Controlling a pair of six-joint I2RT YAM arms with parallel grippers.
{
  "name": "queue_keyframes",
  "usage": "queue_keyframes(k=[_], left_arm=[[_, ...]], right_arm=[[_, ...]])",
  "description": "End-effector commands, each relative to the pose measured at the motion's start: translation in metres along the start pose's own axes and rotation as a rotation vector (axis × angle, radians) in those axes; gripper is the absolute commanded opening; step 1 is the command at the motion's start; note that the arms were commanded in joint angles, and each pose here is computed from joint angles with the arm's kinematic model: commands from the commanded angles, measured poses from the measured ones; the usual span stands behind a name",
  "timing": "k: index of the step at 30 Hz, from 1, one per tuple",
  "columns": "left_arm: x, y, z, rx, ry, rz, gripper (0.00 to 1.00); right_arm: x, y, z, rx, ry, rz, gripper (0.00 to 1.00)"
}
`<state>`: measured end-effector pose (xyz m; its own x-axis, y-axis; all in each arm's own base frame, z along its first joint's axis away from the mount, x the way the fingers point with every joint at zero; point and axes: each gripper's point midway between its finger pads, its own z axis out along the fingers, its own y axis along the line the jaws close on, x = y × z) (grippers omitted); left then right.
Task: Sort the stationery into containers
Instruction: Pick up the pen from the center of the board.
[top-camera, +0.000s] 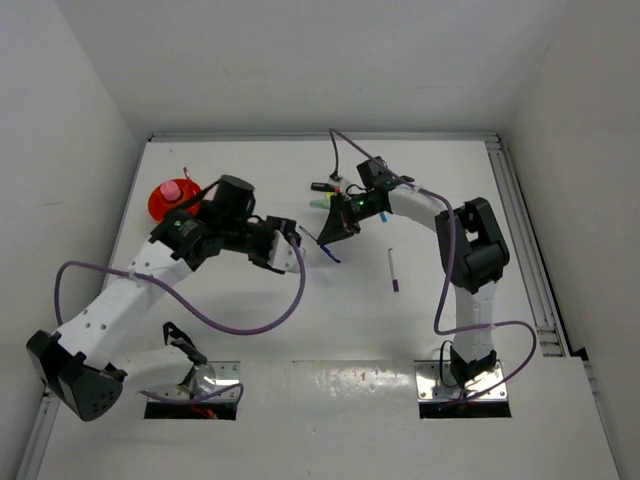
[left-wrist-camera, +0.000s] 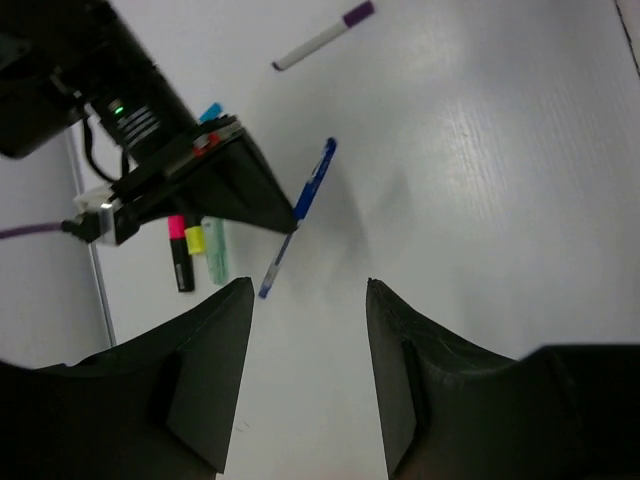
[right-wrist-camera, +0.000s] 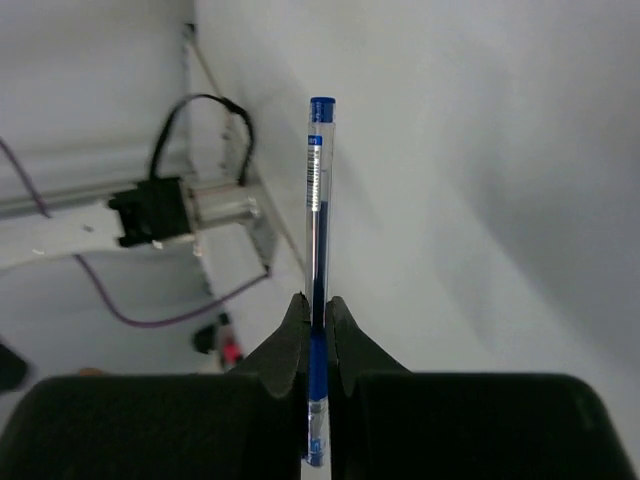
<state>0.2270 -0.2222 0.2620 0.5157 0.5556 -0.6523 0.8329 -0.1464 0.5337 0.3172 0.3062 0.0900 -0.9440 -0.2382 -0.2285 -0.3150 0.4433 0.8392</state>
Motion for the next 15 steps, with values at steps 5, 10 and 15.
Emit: queue_keyframes(k=[5,10,15], left_arm=[[-0.011,-0.019,0.032,0.126,0.044,0.200,0.52],[-0.019,-0.027,0.053,0.163,0.018,0.221,0.51],[-0.017,-0.029,0.066,0.169,0.020,0.235,0.52]], right_arm=[[-0.013,0.066,-0.011,-0.278,-0.054,0.211,0.00],[-0.016,0.083,-0.019,-0.389,-0.088,0.319,0.00],[-0.011,0.094,-0.019,-0.402,-0.077,0.313,0.00]])
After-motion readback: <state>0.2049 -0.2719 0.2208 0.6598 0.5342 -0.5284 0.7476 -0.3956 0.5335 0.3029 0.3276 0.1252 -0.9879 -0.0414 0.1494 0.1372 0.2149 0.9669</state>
